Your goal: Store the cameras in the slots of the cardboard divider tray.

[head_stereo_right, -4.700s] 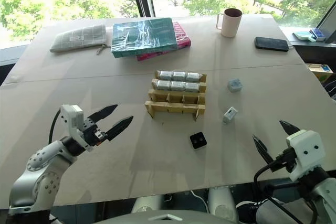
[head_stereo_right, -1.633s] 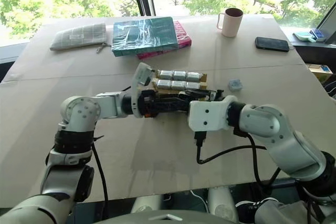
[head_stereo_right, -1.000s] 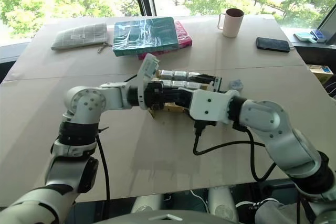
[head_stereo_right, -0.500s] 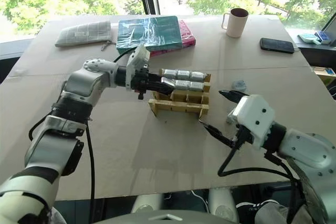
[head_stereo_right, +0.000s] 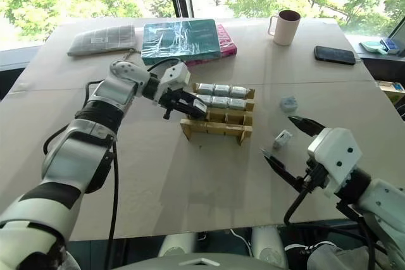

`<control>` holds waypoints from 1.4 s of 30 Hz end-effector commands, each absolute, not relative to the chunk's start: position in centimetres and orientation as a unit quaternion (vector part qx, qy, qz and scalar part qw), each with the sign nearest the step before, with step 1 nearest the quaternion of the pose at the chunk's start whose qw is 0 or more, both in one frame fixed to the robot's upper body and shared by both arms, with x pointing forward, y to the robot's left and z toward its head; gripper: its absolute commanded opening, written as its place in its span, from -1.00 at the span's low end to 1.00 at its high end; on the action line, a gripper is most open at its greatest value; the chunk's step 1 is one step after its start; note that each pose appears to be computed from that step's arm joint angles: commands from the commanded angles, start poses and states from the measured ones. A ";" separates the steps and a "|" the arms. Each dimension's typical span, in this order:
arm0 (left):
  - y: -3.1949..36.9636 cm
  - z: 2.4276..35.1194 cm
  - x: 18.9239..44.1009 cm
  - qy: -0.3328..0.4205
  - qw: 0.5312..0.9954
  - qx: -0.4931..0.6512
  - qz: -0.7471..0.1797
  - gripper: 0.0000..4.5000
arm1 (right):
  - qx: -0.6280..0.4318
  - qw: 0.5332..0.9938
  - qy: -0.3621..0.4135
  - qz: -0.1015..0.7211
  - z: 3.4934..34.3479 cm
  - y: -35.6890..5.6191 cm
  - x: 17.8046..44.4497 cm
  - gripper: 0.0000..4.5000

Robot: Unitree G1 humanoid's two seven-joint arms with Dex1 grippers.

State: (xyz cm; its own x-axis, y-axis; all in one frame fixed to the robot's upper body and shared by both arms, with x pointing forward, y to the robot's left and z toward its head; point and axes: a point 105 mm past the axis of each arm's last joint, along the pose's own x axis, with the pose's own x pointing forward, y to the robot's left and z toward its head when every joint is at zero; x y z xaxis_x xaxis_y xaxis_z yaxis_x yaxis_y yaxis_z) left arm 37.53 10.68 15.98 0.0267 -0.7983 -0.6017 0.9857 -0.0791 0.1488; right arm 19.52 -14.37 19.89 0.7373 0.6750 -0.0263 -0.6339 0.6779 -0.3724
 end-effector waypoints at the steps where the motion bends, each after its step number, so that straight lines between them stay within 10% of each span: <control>1: 11.1 16.8 38.0 0.162 0.649 0.321 -0.671 -0.65 | -0.191 0.910 -0.083 0.359 20.7 -13.7 18.9 1.00; 6: 10.9 17.0 38.5 0.173 0.635 0.368 -0.657 -0.65 | -0.190 0.912 -0.080 0.354 20.4 -13.7 18.7 1.00; 13: 9.0 20.7 37.6 0.110 0.655 0.278 -0.694 0.84 | -0.191 0.920 -0.063 0.337 19.6 -13.9 18.6 1.00; 19: 13.1 23.2 36.2 0.103 0.720 0.110 -0.678 0.84 | -0.177 0.950 -0.018 0.256 18.1 -15.4 19.8 1.00; 26: 15.6 20.8 30.2 -0.079 0.710 0.020 -0.699 0.84 | -0.075 0.984 0.088 0.133 14.9 -17.0 22.7 1.00; 42: 16.4 16.3 24.3 -0.060 0.703 0.015 -0.709 0.84 | 0.051 0.971 0.226 0.058 12.1 -16.1 27.3 1.00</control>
